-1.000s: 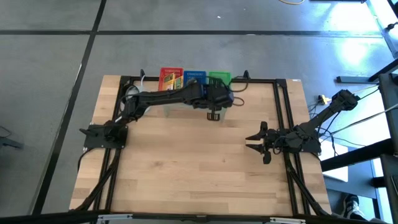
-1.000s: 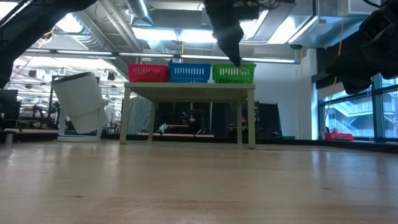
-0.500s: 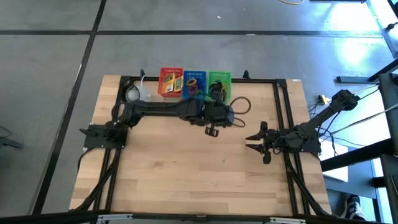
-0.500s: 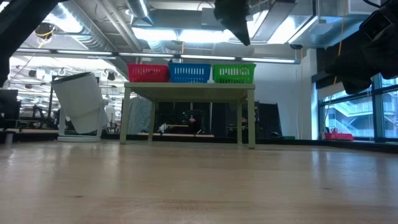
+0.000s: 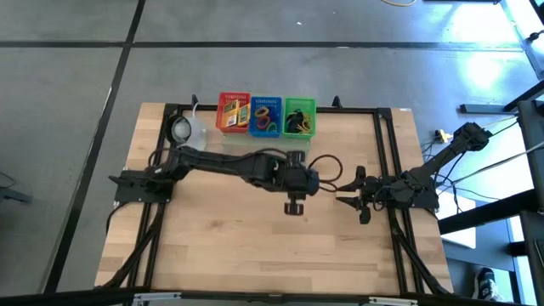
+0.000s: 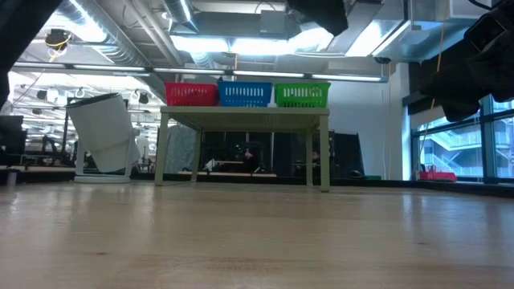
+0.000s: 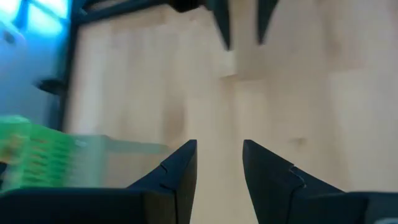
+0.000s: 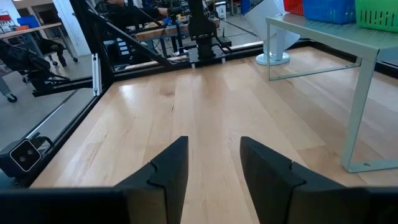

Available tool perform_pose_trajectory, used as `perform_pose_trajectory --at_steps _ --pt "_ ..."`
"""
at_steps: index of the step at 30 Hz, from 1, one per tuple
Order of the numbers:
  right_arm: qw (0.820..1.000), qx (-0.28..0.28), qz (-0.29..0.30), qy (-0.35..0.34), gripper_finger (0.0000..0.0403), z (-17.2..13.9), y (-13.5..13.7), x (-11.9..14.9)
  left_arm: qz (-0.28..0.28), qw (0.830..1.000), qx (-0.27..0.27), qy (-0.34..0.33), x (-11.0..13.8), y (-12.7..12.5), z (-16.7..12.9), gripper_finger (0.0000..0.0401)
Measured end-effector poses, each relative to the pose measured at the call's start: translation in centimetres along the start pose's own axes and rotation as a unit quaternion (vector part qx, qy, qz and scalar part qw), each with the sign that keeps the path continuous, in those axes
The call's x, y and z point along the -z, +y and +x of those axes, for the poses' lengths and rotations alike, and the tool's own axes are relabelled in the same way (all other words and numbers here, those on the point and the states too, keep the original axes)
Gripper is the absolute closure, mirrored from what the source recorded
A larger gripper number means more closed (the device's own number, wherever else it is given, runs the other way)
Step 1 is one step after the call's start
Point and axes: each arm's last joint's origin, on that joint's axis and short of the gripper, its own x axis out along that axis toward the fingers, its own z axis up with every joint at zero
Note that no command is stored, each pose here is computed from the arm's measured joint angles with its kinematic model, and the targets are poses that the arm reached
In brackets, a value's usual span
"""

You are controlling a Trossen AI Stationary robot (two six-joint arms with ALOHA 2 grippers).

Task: Pick & Place Office Desk Supplies
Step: Return to Home Position

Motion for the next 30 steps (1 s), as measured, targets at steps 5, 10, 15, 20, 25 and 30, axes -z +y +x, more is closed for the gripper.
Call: perform_pose_trajectory --at_steps 5,10,15,20,25,30 --pt "1.0 0.0 0.0 0.0 0.0256 0.0 0.0 0.0 -0.093 0.994 0.05 0.0 -0.1 -1.7 -0.4 0.0278" --pt "1.0 0.0 0.0 0.0 0.0256 0.0 0.0 0.0 -0.08 0.994 0.075 -0.005 -0.1 -4.2 -1.4 0.0278" --pt "1.0 0.0 0.0 0.0 0.0256 0.0 0.0 0.0 -0.014 0.996 0.09 -0.017 -0.1 -6.3 -2.4 0.0278" --pt "1.0 0.0 0.0 0.0 0.0256 0.0 0.0 0.0 -0.001 0.995 0.097 -0.014 0.2 -7.2 -3.4 0.0278" --pt "1.0 0.0 0.0 0.0 0.0256 0.0 0.0 0.0 -0.058 0.994 0.094 -0.006 0.4 -6.5 -4.6 0.0278" --pt "1.0 0.0 0.0 0.0 0.0256 0.0 0.0 0.0 -0.129 0.991 0.02 0.013 1.1 -5.4 -5.8 0.0278"
